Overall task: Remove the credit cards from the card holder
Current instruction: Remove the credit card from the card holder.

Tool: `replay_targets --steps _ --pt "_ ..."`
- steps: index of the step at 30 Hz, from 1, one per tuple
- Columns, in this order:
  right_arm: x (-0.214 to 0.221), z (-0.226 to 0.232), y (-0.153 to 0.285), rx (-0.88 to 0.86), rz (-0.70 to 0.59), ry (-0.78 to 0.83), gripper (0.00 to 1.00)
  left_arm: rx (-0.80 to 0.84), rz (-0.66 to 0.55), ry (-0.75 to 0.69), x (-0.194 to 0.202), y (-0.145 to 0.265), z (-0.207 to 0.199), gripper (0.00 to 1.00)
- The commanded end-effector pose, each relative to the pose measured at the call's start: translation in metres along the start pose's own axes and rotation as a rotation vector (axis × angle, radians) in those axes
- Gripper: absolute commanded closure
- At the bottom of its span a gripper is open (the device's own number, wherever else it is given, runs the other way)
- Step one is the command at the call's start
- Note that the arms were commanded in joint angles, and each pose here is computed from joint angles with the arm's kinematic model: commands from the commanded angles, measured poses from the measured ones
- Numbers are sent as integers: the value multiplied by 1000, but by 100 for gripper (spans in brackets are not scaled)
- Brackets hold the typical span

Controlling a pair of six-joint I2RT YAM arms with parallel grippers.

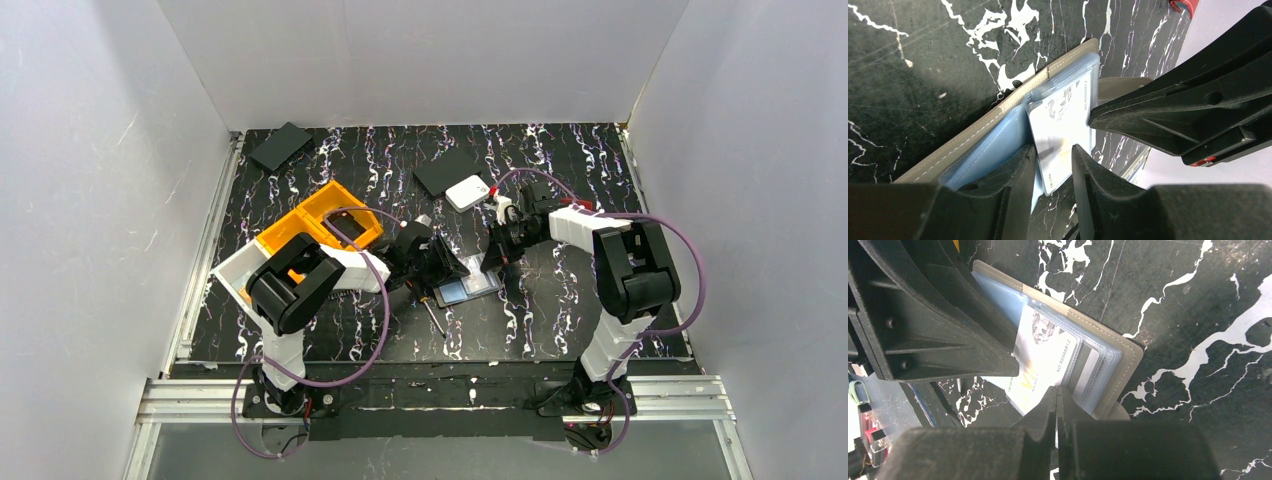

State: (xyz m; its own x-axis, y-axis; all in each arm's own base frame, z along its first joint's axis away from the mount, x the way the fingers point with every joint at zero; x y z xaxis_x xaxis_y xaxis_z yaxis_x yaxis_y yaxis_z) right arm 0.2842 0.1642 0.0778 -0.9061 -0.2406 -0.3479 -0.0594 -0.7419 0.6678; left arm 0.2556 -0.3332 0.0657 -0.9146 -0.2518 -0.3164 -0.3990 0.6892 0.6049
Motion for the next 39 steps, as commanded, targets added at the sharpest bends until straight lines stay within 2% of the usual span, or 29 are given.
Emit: replay_targets --steps 1,10,18,21,25,31,39 --pt "17 -12 -15 67 93 -3 95 13 -12 36 0 -2 6 71" --pt "17 0 -14 -25 104 6 93 12 -10 53 0 -2 11 80" --pt "17 6 -13 -73 111 3 90 26 14 25 -1 -5 13 92" --pt "17 6 -13 -73 107 1 90 36 26 10 1 -4 13 100" --pt "17 3 -12 -74 109 -13 88 61 20 -37 -4 2 9 100" --pt "10 10 -1 -97 67 2 79 101 27 -55 -1 9 6 100" --pt "6 14 8 -150 19 -12 78 159 52 -88 1 17 -2 100"
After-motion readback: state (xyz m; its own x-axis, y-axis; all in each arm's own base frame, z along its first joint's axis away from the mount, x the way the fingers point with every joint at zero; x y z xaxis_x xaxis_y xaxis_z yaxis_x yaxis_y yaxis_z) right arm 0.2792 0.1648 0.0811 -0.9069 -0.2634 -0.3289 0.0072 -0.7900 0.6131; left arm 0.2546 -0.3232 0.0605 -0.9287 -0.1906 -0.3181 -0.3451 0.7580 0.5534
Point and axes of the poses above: each gripper's point midway between its finger pads, its own y axis back along the fingers, its own z axis along the line the jaws close on, x = y × z, the point moved 6 cm from there along y, back along the fingers, and after that the axes turned 10 degrees about -y, right-handed, at the moved point
